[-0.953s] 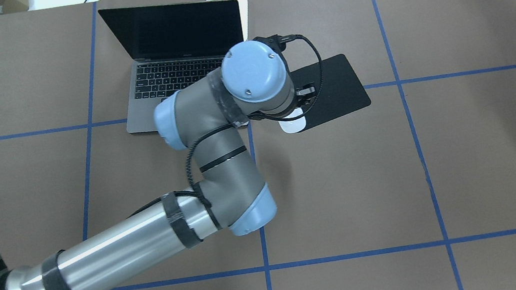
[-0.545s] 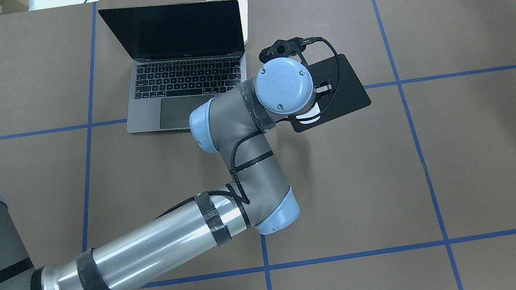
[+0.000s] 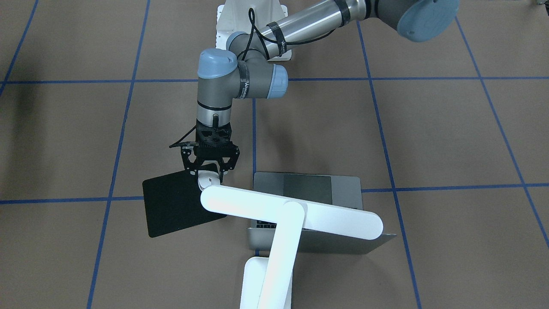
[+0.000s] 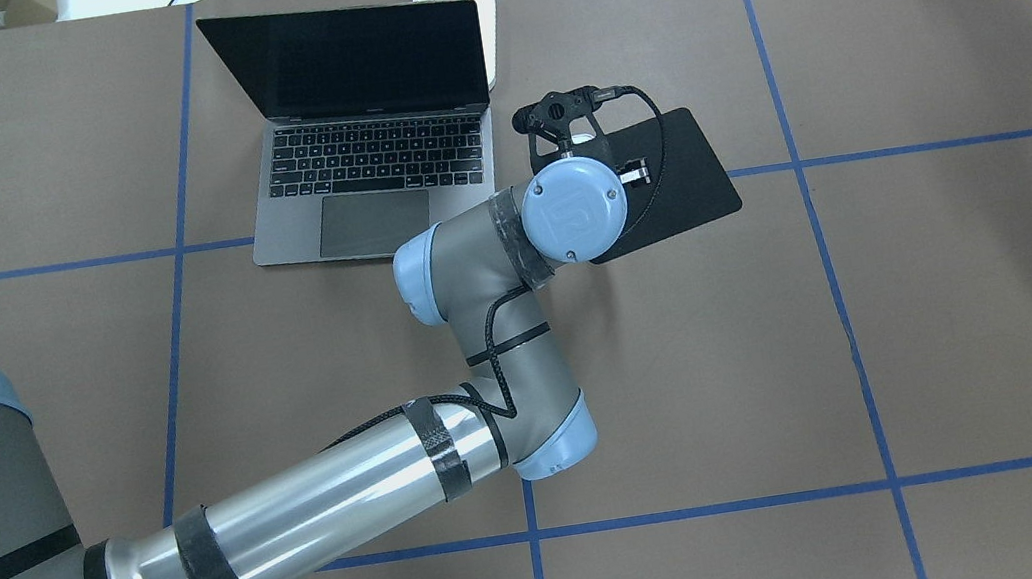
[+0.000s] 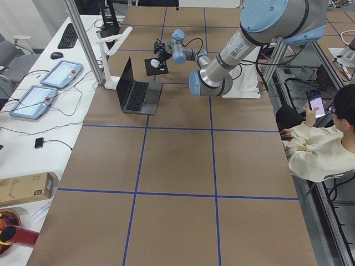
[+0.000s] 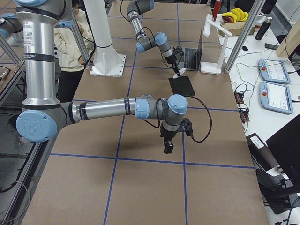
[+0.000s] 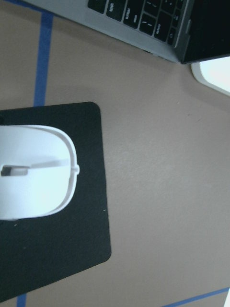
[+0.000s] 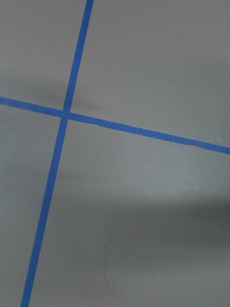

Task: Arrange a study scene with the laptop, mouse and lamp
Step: 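Carry the white mouse with the left gripper over the mouse pad, then set the mouse on the pad and open the left gripper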

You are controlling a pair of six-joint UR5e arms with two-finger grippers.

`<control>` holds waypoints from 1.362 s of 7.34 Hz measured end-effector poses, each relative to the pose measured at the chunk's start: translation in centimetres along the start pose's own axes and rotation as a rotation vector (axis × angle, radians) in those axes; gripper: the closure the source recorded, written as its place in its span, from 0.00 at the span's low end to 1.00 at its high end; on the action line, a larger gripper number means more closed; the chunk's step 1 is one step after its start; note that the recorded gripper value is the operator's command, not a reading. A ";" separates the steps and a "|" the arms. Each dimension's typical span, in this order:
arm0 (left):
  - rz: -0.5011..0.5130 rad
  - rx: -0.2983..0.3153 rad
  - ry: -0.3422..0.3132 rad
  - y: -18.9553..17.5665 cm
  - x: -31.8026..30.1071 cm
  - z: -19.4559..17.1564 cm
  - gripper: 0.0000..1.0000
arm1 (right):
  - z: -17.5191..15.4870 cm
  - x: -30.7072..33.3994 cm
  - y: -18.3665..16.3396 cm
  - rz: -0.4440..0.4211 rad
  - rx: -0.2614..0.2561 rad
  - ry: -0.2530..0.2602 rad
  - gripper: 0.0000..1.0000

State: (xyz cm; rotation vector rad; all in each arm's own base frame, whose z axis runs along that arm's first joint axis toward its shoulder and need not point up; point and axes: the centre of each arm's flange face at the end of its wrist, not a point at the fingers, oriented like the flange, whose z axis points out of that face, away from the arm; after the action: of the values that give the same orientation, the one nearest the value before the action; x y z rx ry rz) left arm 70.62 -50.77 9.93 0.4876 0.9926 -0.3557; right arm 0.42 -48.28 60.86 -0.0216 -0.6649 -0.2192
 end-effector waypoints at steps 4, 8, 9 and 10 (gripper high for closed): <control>0.003 0.020 0.015 -0.1 0.9 -0.6 0.01 | -0.4 0.5 0.0 0.012 0.010 -0.003 0.00; 0.017 -0.141 0.033 -0.8 -0.6 -8.8 0.01 | -0.1 1.0 -0.4 0.022 0.003 -0.005 0.00; 0.019 -0.190 0.027 -1.9 -4.2 -11.9 0.01 | -0.1 1.1 -0.5 0.024 0.004 -0.004 0.00; 0.028 -0.234 0.012 -3.7 -8.3 -14.2 0.01 | -0.2 1.3 -0.5 0.027 0.005 -0.003 0.00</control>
State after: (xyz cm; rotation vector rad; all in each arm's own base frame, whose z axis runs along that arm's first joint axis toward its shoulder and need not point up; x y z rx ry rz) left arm 54.61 -45.61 9.78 0.2912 1.0237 -0.2083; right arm 1.44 -49.01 61.49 -0.0257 -0.6680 -0.1914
